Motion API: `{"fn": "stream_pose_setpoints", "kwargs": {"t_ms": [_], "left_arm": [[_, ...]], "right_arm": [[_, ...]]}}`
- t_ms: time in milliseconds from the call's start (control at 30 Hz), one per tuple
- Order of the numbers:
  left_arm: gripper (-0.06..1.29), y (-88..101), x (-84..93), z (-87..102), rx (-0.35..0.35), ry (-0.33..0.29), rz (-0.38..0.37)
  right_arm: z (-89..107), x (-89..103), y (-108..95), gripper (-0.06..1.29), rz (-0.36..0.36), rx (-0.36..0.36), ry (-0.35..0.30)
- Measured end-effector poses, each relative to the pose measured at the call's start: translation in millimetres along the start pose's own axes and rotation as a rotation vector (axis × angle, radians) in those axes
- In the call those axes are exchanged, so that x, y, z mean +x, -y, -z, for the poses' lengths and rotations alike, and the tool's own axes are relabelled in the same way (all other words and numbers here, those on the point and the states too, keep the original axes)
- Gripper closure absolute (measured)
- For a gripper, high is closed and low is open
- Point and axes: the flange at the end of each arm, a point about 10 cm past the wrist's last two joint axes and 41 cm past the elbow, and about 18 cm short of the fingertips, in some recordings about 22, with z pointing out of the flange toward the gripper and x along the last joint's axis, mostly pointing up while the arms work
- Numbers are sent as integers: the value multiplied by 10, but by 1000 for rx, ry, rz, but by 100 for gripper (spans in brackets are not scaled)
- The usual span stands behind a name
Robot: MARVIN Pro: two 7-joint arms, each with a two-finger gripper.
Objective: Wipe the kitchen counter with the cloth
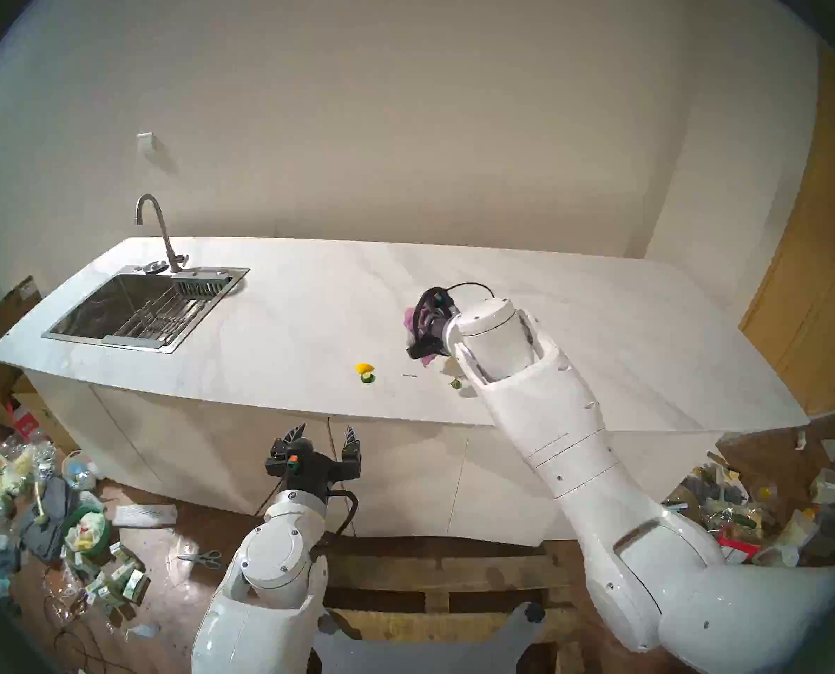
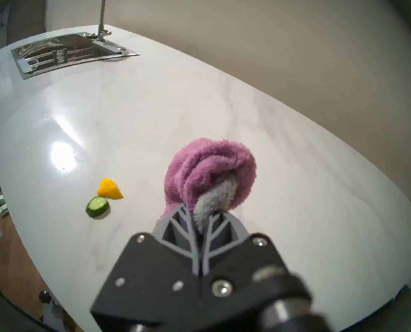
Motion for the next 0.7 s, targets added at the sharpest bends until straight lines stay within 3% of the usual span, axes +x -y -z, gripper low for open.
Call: {"fn": "stream_pose_setpoints", "kwargs": {"t_ms": [233, 400, 700], "left_arm": [[-2, 0, 1, 0, 0, 0, 0], [-2, 0, 2, 1, 0, 0, 0], [-2, 0, 3, 1, 0, -1, 0]], "right_arm": [[69, -97, -367, 125, -27, -141, -7], [15, -279, -626, 125, -45, -235, 24], [-216, -669, -912, 125, 35, -348, 113]]}}
